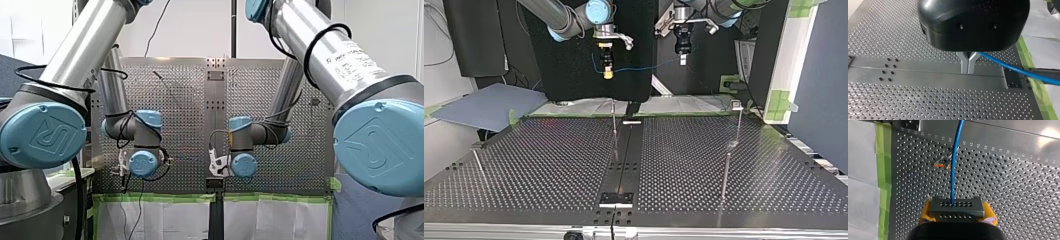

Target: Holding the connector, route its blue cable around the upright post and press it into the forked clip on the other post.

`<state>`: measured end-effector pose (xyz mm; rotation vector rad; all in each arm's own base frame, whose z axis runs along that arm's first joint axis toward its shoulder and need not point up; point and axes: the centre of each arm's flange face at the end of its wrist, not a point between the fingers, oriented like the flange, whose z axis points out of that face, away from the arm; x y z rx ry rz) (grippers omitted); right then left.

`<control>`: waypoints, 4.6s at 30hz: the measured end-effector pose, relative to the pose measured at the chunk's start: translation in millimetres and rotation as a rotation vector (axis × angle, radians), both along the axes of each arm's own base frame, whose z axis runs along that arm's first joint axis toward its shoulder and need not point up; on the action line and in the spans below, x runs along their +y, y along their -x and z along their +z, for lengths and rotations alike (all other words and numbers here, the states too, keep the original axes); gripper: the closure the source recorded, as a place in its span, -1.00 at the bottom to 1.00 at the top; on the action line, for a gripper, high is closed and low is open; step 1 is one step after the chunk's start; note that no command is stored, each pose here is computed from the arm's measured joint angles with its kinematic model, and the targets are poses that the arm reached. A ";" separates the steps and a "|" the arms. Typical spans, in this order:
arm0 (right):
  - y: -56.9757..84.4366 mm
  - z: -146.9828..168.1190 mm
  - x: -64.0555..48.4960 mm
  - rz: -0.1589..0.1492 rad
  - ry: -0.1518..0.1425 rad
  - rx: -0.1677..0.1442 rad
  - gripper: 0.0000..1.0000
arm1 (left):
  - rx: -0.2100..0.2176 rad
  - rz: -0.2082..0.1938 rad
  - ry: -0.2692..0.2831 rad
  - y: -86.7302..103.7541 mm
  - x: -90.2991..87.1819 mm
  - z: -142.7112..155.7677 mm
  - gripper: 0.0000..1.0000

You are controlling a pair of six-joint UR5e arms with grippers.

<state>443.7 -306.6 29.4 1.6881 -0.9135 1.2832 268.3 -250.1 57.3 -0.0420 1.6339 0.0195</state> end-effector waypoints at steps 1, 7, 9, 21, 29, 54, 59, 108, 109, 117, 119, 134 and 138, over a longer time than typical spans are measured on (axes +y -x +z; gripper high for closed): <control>0.0 -0.1 0.0 0.000 0.000 0.000 0.98 | 0.000 0.000 0.000 0.0 0.0 0.0 1.00; -2.9 9.5 -5.3 -0.015 0.007 -0.015 0.98 | -0.022 -0.001 -0.007 -18.8 -1.6 13.1 1.00; -7.1 20.7 -7.7 -0.020 0.010 -0.037 0.98 | -0.036 -0.003 0.006 -28.6 -2.7 20.9 0.95; -20.7 88.9 -21.0 0.042 0.019 -0.142 0.98 | -0.122 0.022 0.143 -71.9 -8.2 76.5 0.95; -38.3 148.3 -35.9 0.108 0.064 -0.194 0.98 | -0.166 0.045 0.221 -90.5 -4.6 110.6 0.91; -67.9 341.5 -36.4 0.327 0.218 -0.329 0.98 | -0.296 0.171 0.353 -122.0 29.9 222.8 0.91; -70.7 375.1 -30.5 0.366 0.241 -0.345 0.98 | -0.323 0.197 0.380 -124.4 39.9 246.1 0.91; -126.5 446.1 -81.6 0.462 0.285 -0.467 0.98 | -0.359 0.203 0.398 -236.5 149.6 401.0 0.86; -128.5 444.4 -83.5 0.461 0.284 -0.466 0.98 | -0.356 0.200 0.397 -238.4 150.2 402.1 0.86; -138.3 422.9 -98.0 0.456 0.267 -0.455 0.98 | -0.375 0.166 0.396 -258.4 155.9 421.7 0.81; -139.3 418.2 -101.6 0.454 0.263 -0.452 0.98 | -0.377 0.163 0.395 -264.3 157.7 424.1 0.81; -142.8 391.8 -118.7 0.444 0.235 -0.430 0.98 | -0.361 0.160 0.393 -289.0 164.9 415.9 0.81; -142.7 387.2 -121.0 0.441 0.227 -0.424 0.98 | -0.335 0.159 0.391 -296.1 162.7 402.3 0.81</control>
